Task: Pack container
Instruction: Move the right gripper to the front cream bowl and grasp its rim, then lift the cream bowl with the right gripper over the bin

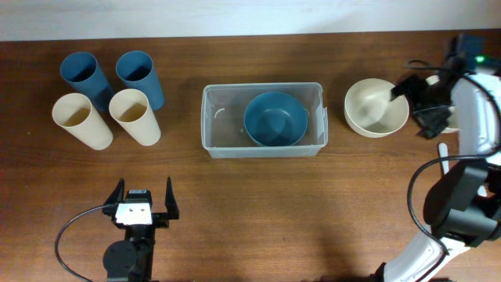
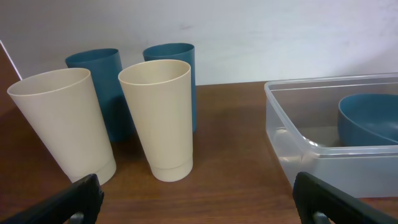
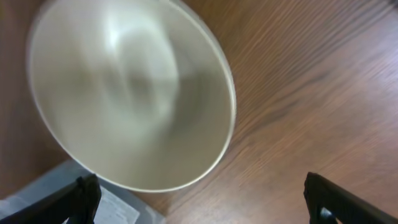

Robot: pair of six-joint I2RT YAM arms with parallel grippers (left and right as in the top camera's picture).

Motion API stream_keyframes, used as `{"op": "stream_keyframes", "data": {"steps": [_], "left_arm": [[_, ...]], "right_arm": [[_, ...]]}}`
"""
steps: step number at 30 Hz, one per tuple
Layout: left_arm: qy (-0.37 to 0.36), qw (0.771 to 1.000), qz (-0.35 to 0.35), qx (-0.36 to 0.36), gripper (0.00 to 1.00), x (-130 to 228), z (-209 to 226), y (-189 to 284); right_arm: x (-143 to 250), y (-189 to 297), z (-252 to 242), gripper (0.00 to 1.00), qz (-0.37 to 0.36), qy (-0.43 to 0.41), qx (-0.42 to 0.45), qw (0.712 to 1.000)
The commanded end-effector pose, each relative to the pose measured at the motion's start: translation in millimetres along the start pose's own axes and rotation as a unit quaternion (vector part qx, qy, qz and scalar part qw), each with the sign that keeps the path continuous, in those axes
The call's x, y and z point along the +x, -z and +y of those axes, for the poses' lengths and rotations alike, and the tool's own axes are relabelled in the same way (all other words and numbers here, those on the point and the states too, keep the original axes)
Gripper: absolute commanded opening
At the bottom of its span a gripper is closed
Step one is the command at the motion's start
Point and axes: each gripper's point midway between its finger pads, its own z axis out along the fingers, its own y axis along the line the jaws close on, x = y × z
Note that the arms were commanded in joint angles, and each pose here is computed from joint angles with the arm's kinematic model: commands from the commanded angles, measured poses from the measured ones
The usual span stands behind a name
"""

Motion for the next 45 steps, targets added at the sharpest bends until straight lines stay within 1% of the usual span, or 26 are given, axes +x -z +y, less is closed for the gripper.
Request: {"op": "stream_keyframes", "data": {"steps": [1, 6, 11, 23, 24, 25, 27, 28, 29, 34, 41, 44, 45], "left_arm": [[-0.006, 1.000, -0.001, 0.007, 1.00, 1, -3, 0], [-0.006, 1.000, -0.001, 0.007, 0.99, 1, -3, 0], [-0.006, 1.000, -0.001, 0.006, 0.99, 1, -2, 0], [-0.006, 1.000, -0.001, 0.007, 1.00, 1, -3, 0], [-0.006, 1.000, -0.001, 0.007, 1.00, 1, -3, 0], [-0.006, 1.000, -0.001, 0.007, 1.00, 1, -3, 0], [-0.006, 1.000, -0.001, 0.007, 1.00, 1, -3, 0], [-0.006, 1.000, -0.001, 0.007, 1.00, 1, -3, 0], [-0.006, 1.000, -0.001, 0.007, 1.00, 1, -3, 0], [-0.006, 1.000, -0.001, 0.007, 0.99, 1, -3, 0], [-0.006, 1.000, -0.001, 0.007, 1.00, 1, -3, 0], [-0.006, 1.000, -0.001, 0.007, 1.00, 1, -3, 0], [-0.006, 1.000, -0.001, 0.007, 0.99, 1, -3, 0]], "right_arm": [[12, -18, -4, 0.99, 0.017, -0.007, 0.005, 1.000], [14, -41, -19, 0.99, 0.024, -0.019, 0.011, 0.999], [17, -58, -22, 0.99, 0.025, -0.018, 0.005, 1.000], [13, -73, -20, 0.99, 0.010, -0.014, -0.014, 1.000], [12, -73, -19, 0.98, 0.008, -0.014, -0.016, 1.000], [11, -73, -18, 0.94, 0.007, -0.013, -0.017, 1.000], [10, -73, -17, 0.75, 0.003, -0.013, -0.019, 1.000], [9, -73, -17, 0.71, 0.002, -0.013, -0.019, 1.000], [8, -73, -17, 0.68, 0.001, -0.012, -0.019, 1.000], [6, -76, -19, 0.69, -0.003, -0.013, -0.012, 1.000], [9, -88, -23, 0.68, 0.011, -0.015, -0.004, 1.000], [9, -88, -23, 0.62, 0.011, -0.015, -0.004, 1.000], [10, -88, -23, 0.56, 0.012, -0.015, -0.005, 1.000]]}}
